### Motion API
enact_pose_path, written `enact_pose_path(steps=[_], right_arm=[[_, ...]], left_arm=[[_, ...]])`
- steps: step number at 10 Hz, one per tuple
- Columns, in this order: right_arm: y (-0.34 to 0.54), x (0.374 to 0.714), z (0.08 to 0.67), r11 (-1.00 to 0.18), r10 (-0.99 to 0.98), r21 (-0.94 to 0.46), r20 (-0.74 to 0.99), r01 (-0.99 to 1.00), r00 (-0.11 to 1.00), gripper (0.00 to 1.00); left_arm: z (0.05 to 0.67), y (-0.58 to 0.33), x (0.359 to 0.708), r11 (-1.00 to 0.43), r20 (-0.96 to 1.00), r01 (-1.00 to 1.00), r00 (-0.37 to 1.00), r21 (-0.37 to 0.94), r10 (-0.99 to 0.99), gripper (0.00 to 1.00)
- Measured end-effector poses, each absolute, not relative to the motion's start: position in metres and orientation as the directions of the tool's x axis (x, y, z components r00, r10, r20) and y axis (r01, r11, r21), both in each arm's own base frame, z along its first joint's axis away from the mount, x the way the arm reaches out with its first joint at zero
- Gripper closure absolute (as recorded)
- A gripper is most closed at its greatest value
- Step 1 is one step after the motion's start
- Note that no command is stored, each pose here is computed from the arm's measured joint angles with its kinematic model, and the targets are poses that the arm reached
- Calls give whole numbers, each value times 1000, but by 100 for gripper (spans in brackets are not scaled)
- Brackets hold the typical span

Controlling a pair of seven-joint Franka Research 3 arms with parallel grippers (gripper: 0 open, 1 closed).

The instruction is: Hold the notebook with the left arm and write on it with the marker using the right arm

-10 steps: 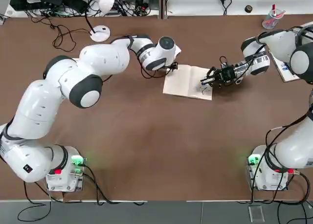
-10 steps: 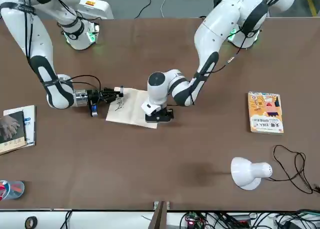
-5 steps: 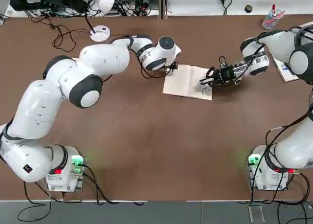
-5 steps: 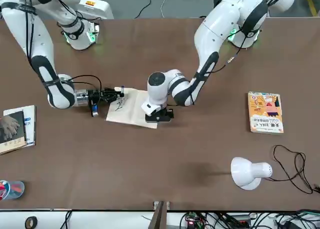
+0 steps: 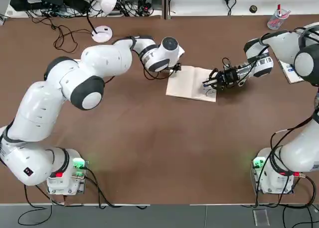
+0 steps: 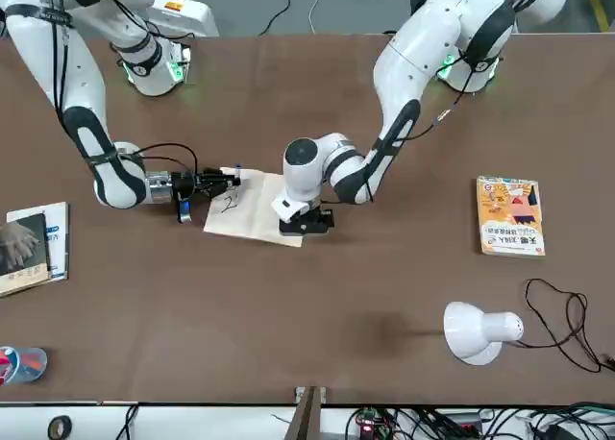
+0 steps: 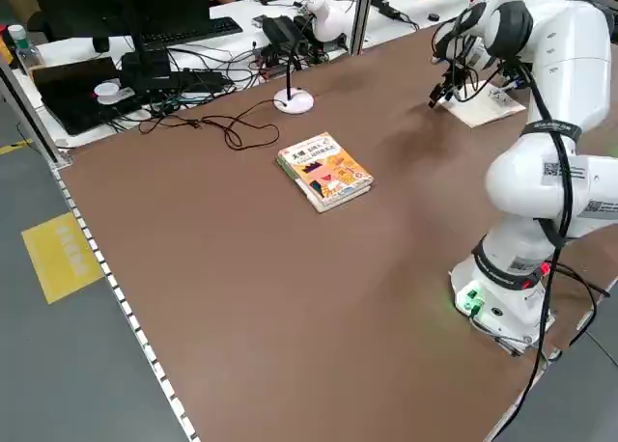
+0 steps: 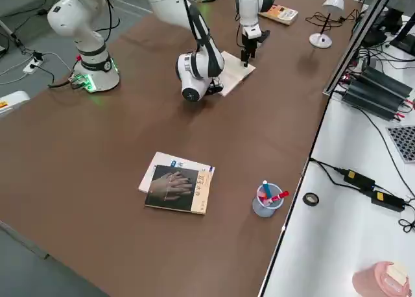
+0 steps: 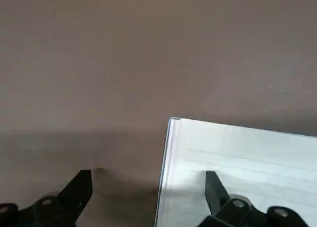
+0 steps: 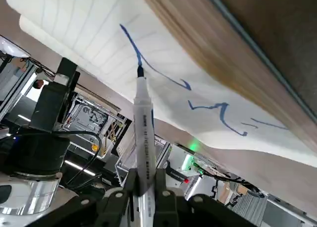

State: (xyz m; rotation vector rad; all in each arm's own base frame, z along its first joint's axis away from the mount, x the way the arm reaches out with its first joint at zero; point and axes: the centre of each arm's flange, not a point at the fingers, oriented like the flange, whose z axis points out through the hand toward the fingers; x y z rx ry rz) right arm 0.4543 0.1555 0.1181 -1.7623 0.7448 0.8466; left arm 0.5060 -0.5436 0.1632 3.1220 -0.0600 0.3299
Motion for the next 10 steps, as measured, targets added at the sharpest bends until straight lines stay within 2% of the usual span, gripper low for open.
enact_pose_path(steps=[6,8,10], right_arm=[[150,459,123,-288,-84,-523,-821,-802,565,83],[141,468,136,-276,-58,-528,-825,-803,563,83],[124,483,161,-320,-22,-548,-811,-773,585,83]], left_arm=[[163,-544,506,-999,209,-38,977,-2,-38,0],[163,-544,506,-999,209,-38,977,-2,-38,0],[163,-543,506,-999,209,-38,977,-2,-38,0]])
